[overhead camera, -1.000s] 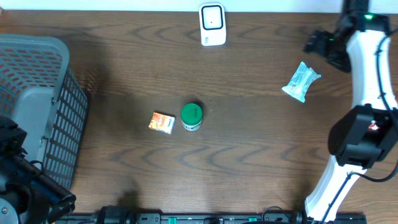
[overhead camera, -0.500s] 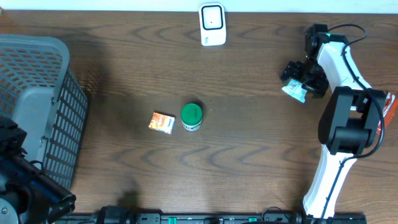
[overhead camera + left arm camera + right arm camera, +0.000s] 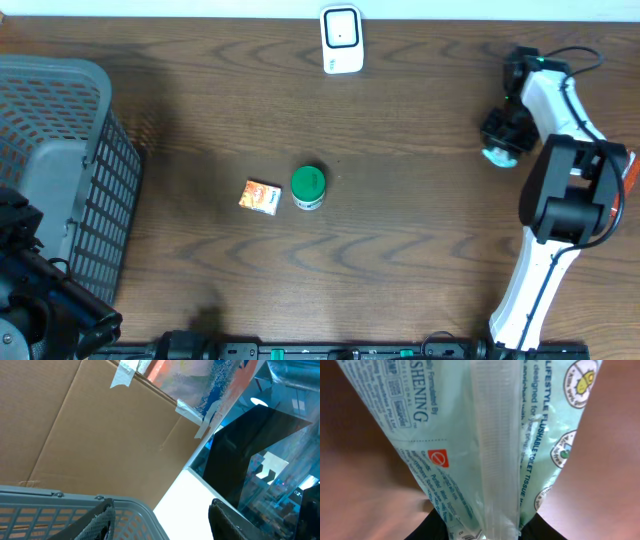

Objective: Scan the item barcode
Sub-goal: 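Carry the wipes pack rightward and release it at the table's right edge, then move the right gripper over the green-lidded jar and grasp it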

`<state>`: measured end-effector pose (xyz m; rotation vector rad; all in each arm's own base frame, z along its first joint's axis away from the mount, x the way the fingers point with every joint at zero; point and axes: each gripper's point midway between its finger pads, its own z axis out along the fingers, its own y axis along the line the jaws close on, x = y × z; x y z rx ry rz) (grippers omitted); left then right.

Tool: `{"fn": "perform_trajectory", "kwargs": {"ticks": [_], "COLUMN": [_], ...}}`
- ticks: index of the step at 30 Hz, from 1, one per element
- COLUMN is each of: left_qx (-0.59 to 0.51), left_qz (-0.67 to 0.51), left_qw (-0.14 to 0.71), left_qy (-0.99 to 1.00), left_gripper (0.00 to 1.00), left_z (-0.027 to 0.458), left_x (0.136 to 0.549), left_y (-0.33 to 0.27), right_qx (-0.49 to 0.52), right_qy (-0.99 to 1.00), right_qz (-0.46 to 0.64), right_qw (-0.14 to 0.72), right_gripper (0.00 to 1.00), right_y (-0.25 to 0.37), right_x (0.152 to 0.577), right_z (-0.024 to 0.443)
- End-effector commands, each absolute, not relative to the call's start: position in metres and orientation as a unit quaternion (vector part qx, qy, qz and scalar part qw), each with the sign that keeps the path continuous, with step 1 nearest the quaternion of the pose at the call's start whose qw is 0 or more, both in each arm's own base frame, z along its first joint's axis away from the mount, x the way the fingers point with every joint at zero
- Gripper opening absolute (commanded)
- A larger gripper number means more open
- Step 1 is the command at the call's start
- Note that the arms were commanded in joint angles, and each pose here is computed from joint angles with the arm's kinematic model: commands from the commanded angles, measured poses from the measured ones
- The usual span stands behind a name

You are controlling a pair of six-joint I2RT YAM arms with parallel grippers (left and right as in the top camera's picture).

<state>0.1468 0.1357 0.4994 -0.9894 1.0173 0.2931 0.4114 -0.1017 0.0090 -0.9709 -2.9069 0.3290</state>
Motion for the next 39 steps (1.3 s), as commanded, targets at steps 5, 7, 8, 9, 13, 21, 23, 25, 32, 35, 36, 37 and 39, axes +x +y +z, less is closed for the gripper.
{"fn": "perform_trajectory", "kwargs": {"ticks": [5, 7, 8, 9, 13, 21, 23, 25, 32, 35, 36, 37, 39], "left_qx": [-0.454, -0.454, -0.454, -0.454, -0.454, -0.454, -0.454, -0.454, -0.454, -0.454, -0.454, -0.454, -0.454], "left_qz": [0.132, 0.132, 0.132, 0.132, 0.132, 0.132, 0.132, 0.132, 0.132, 0.132, 0.132, 0.132, 0.132], "left_qw": [0.750, 0.750, 0.750, 0.750, 0.750, 0.750, 0.750, 0.750, 0.750, 0.750, 0.750, 0.750, 0.750], "left_qy": [0.463, 0.463, 0.463, 0.463, 0.463, 0.463, 0.463, 0.463, 0.463, 0.463, 0.463, 0.463, 0.463], "left_gripper": [0.61, 0.61, 0.61, 0.61, 0.61, 0.61, 0.61, 0.61, 0.61, 0.61, 0.61, 0.61, 0.61], "left_z": [0.500, 0.500, 0.500, 0.499, 0.500, 0.500, 0.500, 0.500, 0.500, 0.500, 0.500, 0.500, 0.500], "left_x": [0.146, 0.146, 0.146, 0.146, 0.146, 0.146, 0.146, 0.146, 0.146, 0.146, 0.146, 0.146, 0.146], "left_y": [0.136, 0.136, 0.136, 0.136, 0.136, 0.136, 0.136, 0.136, 0.136, 0.136, 0.136, 0.136, 0.136], "right_qx": [-0.386, -0.409, -0.421, -0.432, -0.470, -0.461, -0.420, -0.379, -0.236, -0.208, -0.232, -0.302, -0.357], "right_qy": [-0.905, -0.892, -0.886, -0.881, -0.871, -0.885, -0.900, -0.914, -0.941, -0.948, -0.944, -0.930, -0.914], "right_qz": [0.178, 0.193, 0.194, 0.192, 0.144, -0.014, -0.076, -0.103, -0.234, -0.239, -0.235, -0.209, -0.183], "right_qw": [-0.010, -0.005, -0.002, 0.001, 0.009, -0.061, -0.085, -0.098, -0.066, -0.045, -0.022, 0.028, 0.057], "right_gripper": [0.31, 0.31, 0.31, 0.36, 0.94, 0.99, 0.99, 0.99, 0.99, 0.99, 0.99, 0.99, 0.99], "right_y": [-0.189, -0.213, -0.224, -0.232, -0.248, -0.199, -0.153, -0.112, 0.078, 0.136, 0.155, 0.184, 0.209], "right_x": [0.385, 0.371, 0.364, 0.358, 0.344, 0.372, 0.387, 0.394, 0.403, 0.396, 0.389, 0.370, 0.357], "right_z": [0.067, 0.072, 0.073, 0.072, 0.069, 0.130, 0.158, 0.180, 0.210, 0.203, 0.199, 0.185, 0.173]}}
